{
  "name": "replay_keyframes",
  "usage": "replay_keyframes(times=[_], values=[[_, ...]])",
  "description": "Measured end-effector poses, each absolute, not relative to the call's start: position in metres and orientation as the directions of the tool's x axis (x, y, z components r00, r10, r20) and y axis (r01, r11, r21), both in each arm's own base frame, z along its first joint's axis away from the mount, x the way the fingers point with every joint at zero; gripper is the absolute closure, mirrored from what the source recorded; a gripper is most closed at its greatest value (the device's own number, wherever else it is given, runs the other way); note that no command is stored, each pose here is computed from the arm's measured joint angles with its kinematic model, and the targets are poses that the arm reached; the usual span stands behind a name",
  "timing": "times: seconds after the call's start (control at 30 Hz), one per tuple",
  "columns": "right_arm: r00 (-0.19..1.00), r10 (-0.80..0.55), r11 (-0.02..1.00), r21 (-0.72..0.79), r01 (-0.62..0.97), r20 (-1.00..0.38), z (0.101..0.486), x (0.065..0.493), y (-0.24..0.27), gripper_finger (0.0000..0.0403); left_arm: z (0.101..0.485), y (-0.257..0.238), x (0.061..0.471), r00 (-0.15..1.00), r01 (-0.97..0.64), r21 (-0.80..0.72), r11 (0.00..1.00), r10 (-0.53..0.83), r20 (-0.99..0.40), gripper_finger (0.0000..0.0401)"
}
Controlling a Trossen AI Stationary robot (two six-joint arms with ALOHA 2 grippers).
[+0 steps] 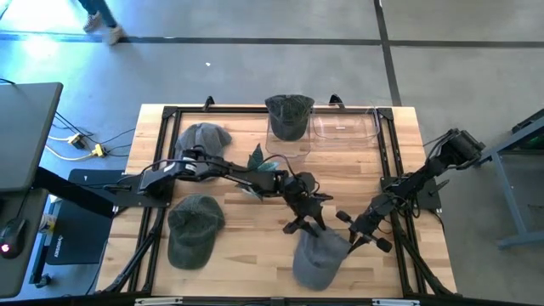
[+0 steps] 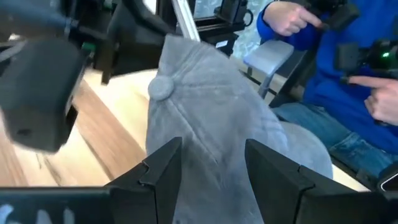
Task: Pick & Place hat
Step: Put the bottom gray cap into the right transparent bin
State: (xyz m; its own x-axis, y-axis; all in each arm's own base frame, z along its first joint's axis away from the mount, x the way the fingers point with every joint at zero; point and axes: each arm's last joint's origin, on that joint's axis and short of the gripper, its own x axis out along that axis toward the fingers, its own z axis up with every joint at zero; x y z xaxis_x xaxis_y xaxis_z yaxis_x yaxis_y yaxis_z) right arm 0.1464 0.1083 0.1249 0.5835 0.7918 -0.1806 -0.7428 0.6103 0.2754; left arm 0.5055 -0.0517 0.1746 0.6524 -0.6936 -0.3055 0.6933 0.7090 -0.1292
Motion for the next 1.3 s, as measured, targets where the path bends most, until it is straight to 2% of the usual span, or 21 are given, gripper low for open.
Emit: replay_keyframes(times=[0.2, 0.3, 0.37, 0.5, 0.67, 0.8, 0.9, 1.0, 1.1, 1.3], values=[[0.584, 0.791, 0.611, 0.235, -0.756, -0.180, 0.125, 0.146, 0.108, 0.0395, 0.178, -0.023, 0.509, 0.705, 0.633, -0.164, 0.756, -0.652, -0.279, 0.0231], [0.586, 0.790, 0.613, 0.234, -0.754, -0.180, 0.125, 0.147, 0.108, 0.0399, 0.182, -0.016, 0.510, 0.690, 0.644, -0.219, 0.733, -0.680, -0.247, 0.0231], [0.587, 0.789, 0.614, 0.233, -0.754, -0.180, 0.125, 0.147, 0.108, 0.0400, 0.182, -0.017, 0.509, 0.651, 0.682, -0.237, 0.692, -0.722, -0.233, 0.0231], [0.590, 0.787, 0.617, 0.224, -0.754, -0.181, 0.125, 0.147, 0.108, 0.0395, 0.157, -0.026, 0.514, 0.593, 0.725, -0.269, 0.633, -0.774, -0.222, 0.0231], [0.590, 0.787, 0.617, 0.212, -0.758, -0.179, 0.125, 0.147, 0.108, 0.0400, 0.167, -0.036, 0.524, 0.656, 0.688, -0.217, 0.692, -0.722, -0.220, 0.0231], [0.591, 0.787, 0.617, 0.211, -0.758, -0.175, 0.125, 0.147, 0.108, 0.0396, 0.156, -0.035, 0.524, 0.605, 0.686, -0.309, 0.659, -0.752, -0.260, 0.0231], [0.591, 0.787, 0.617, 0.212, -0.758, -0.175, 0.125, 0.147, 0.108, 0.0396, 0.166, -0.034, 0.525, 0.616, 0.701, -0.263, 0.663, -0.749, -0.244, 0.0231], [0.591, 0.787, 0.617, 0.212, -0.758, -0.175, 0.125, 0.147, 0.108, 0.0400, 0.163, -0.037, 0.524, 0.601, 0.703, -0.285, 0.652, -0.758, -0.252, 0.0229], [0.591, 0.787, 0.617, 0.213, -0.758, -0.175, 0.126, 0.147, 0.108, 0.0398, 0.159, -0.037, 0.523, 0.597, 0.691, -0.302, 0.657, -0.753, -0.275, 0.0210], [0.591, 0.788, 0.616, 0.214, -0.758, -0.176, 0.125, 0.147, 0.108, 0.0399, 0.163, -0.031, 0.523, 0.607, 0.691, -0.280, 0.666, -0.746, -0.275, 0.0131]])
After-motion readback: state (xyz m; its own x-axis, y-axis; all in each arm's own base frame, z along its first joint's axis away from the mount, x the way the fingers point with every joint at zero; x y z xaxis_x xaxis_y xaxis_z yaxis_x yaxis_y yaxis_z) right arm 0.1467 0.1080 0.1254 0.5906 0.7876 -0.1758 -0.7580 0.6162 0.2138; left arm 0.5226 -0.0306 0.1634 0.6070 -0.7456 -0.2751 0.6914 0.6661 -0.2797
